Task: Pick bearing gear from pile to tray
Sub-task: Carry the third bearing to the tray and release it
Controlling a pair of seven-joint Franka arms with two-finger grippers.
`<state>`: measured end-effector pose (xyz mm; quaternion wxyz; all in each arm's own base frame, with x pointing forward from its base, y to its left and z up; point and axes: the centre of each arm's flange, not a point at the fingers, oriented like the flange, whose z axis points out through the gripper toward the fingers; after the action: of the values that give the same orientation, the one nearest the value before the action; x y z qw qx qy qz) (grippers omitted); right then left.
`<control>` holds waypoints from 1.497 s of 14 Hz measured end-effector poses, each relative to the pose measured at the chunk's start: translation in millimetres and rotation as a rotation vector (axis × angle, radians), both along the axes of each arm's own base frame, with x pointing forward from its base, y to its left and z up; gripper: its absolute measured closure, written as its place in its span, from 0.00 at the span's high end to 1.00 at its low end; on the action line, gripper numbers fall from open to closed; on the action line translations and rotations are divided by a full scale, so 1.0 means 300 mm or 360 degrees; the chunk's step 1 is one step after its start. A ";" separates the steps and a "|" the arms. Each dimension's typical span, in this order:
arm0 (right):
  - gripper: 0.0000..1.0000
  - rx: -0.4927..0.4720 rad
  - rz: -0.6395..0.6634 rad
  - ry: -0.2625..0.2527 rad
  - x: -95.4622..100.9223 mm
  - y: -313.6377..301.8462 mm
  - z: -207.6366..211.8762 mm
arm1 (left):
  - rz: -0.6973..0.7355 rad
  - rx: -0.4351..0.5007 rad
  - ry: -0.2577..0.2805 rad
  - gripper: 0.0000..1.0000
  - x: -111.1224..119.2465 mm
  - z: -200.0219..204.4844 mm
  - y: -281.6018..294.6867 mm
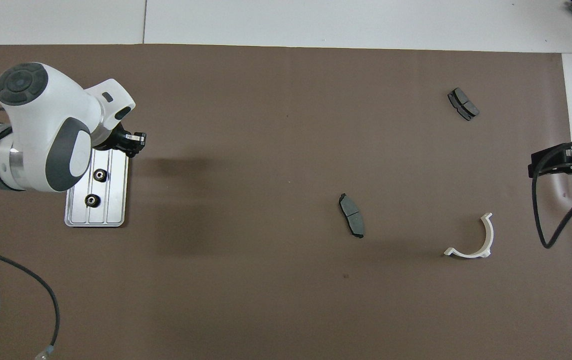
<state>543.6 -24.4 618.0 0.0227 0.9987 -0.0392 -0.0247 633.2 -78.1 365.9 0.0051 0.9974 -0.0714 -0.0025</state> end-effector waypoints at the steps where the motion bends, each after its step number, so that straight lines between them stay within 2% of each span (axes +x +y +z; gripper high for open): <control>1: 1.00 0.0000 0.0000 0.0000 0.000 0.000 0.000 | -0.0037 0.0001 0.0012 0.23 -0.008 -0.015 0.067; 4: 1.00 -0.0001 0.0001 -0.0018 0.004 0.000 0.003 | -0.0090 -0.0001 -0.0012 0.23 -0.020 -0.056 0.200; 7: 1.00 -0.0003 0.0006 -0.0122 0.028 0.000 0.019 | -0.0101 -0.0004 -0.0039 0.23 -0.022 -0.070 0.199; 10: 1.00 -0.0003 0.0006 -0.0131 0.030 0.000 0.020 | -0.0107 -0.0006 -0.0071 0.28 -0.016 -0.064 0.190; 13: 1.00 -0.0003 0.0006 -0.0128 0.030 0.000 0.017 | -0.0107 -0.0006 -0.0092 0.57 -0.012 -0.059 0.190; 14: 1.00 -0.0003 0.0006 -0.0128 0.030 0.000 0.017 | -0.0106 -0.0006 -0.0094 0.62 -0.012 -0.058 0.190; 18: 1.00 -0.0003 0.0006 -0.0126 0.030 0.000 0.016 | -0.0103 -0.0005 -0.0117 0.63 -0.002 -0.016 0.193; 21: 1.00 -0.0003 0.0006 -0.0126 0.030 0.000 0.016 | -0.0100 -0.0004 -0.0036 0.63 0.013 0.163 0.197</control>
<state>552.7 -24.3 622.7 0.0219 0.9989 -0.0382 0.0149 637.1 -19.0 414.7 0.0054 0.9947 -0.1027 0.0086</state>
